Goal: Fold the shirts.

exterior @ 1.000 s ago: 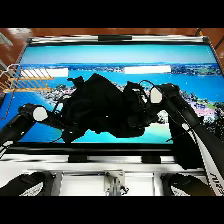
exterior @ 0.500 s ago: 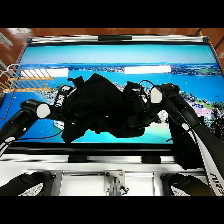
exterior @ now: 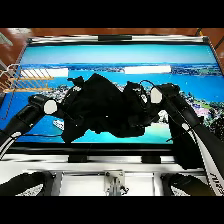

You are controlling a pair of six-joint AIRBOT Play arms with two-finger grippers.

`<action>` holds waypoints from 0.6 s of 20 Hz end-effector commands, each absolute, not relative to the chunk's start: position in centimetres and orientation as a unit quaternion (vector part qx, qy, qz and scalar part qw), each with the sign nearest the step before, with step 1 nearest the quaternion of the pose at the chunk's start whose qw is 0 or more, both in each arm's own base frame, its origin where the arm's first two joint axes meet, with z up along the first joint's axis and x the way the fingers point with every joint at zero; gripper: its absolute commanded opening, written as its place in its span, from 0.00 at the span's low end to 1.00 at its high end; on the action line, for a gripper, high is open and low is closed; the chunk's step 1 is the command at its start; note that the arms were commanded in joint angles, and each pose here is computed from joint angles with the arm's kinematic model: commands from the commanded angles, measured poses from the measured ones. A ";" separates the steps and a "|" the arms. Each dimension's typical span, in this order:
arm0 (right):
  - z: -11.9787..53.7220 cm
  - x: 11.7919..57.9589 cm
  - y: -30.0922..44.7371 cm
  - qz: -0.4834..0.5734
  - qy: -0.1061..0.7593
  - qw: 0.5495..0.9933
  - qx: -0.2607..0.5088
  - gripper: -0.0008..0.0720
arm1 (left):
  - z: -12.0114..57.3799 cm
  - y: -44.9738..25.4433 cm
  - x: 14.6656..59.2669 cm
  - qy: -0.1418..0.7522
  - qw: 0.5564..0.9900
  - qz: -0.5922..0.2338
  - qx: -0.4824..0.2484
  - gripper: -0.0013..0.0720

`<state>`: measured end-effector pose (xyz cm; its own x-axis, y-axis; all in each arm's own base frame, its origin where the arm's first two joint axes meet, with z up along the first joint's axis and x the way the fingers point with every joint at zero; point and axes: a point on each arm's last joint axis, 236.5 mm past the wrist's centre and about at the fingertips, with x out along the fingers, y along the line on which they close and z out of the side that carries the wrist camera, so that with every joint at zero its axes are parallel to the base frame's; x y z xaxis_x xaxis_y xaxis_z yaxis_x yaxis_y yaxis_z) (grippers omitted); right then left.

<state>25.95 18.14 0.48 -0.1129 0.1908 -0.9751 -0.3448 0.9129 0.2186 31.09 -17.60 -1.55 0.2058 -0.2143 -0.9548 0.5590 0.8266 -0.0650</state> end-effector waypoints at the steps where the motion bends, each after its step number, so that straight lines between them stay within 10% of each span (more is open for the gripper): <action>1: 0.5 26.0 18.1 0.201 0.718 0.664 -0.056 0.10 | -2.2 -17.4 30.0 0.591 0.742 -0.257 0.186 0.86; 7: 0.4 26.1 17.6 0.195 0.718 0.665 -0.063 0.10 | -2.9 -15.5 32.1 0.589 0.766 -0.184 0.179 0.83; 8: 0.4 26.1 17.6 0.195 0.718 0.666 -0.063 0.10 | -3.2 -15.8 32.5 0.587 0.771 -0.180 0.170 0.75; 10: 0.4 26.0 17.6 0.192 0.720 0.664 -0.062 0.10 | -3.9 -16.2 32.5 0.590 0.768 -0.182 0.172 0.14; 12: 0.4 25.1 17.1 0.187 0.734 0.649 -0.066 0.10 | -3.8 -16.2 32.5 0.589 0.768 -0.183 0.174 0.09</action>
<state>25.96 17.58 0.37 -0.1128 0.1672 -0.9794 -0.3460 0.9174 0.1965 32.06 -16.16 -3.60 0.2249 -0.0828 -0.9708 0.5007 0.8646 0.0423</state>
